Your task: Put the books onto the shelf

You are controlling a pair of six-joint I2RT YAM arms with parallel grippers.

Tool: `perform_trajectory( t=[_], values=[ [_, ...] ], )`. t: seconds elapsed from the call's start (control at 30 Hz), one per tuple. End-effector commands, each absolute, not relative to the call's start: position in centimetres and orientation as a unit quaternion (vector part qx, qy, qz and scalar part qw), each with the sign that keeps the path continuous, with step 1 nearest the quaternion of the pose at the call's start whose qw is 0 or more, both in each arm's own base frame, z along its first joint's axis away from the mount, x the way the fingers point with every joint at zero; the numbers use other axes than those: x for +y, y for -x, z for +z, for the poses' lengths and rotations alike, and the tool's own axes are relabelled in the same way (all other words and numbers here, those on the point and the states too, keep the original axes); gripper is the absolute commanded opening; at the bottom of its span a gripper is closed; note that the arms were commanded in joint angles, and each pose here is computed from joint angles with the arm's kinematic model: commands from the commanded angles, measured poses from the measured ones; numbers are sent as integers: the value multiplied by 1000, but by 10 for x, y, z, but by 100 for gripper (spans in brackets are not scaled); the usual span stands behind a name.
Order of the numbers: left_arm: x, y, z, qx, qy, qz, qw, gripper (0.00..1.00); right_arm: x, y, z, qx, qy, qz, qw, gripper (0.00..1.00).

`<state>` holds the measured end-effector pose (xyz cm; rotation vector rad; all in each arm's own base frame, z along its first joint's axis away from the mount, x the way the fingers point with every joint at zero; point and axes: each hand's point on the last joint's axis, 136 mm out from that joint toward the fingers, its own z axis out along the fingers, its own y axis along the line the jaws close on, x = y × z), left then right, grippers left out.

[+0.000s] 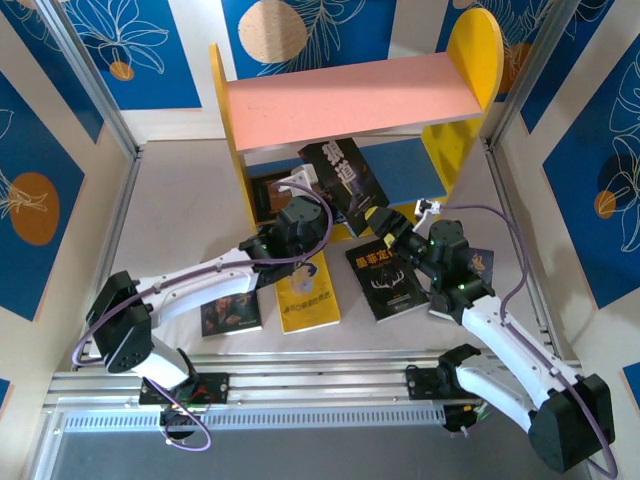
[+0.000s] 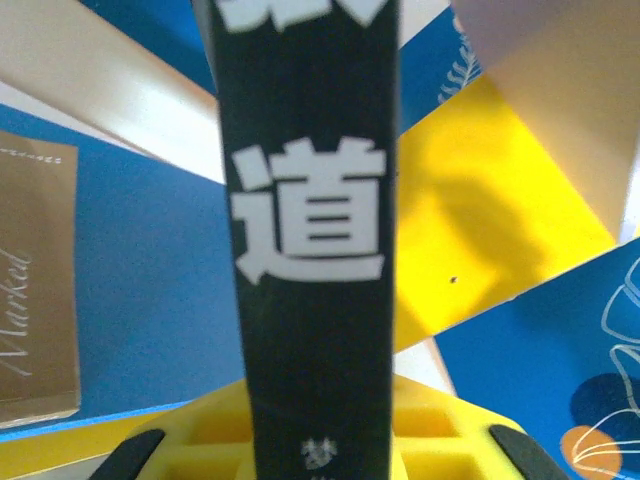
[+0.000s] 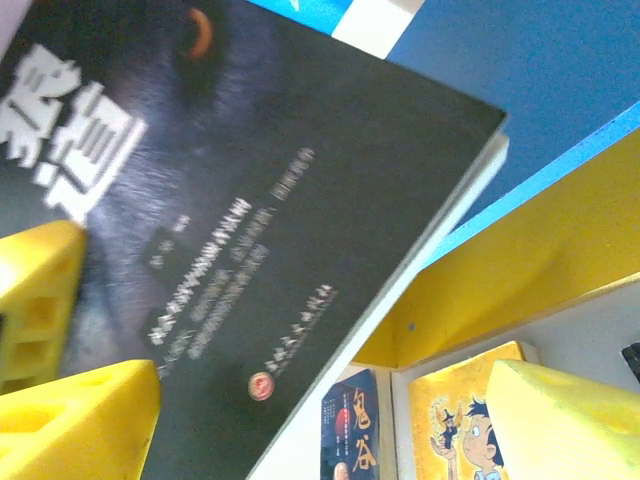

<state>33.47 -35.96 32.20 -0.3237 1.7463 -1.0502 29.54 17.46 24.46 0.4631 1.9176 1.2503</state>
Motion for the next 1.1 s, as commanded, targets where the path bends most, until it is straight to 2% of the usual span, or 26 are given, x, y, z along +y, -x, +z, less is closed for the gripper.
perform_trajectory(
  t=[0.0,0.2,0.57,0.87,1.07],
  values=[
    [-356,-329,363,654,175,-495,545,0,177,-307,256,732,-199,510,407,85],
    [-359,-320,360,642,183,-500,551,0,176,-316,261,713,-220,521,414,84],
    [-363,-319,354,620,202,-524,548,0,180,-318,266,694,-233,547,406,72],
    [-358,-319,349,622,209,-516,550,0,180,-317,270,691,-229,550,410,49],
    [-355,-319,345,622,215,-514,550,0,178,-317,269,691,-234,546,412,44]
  ],
)
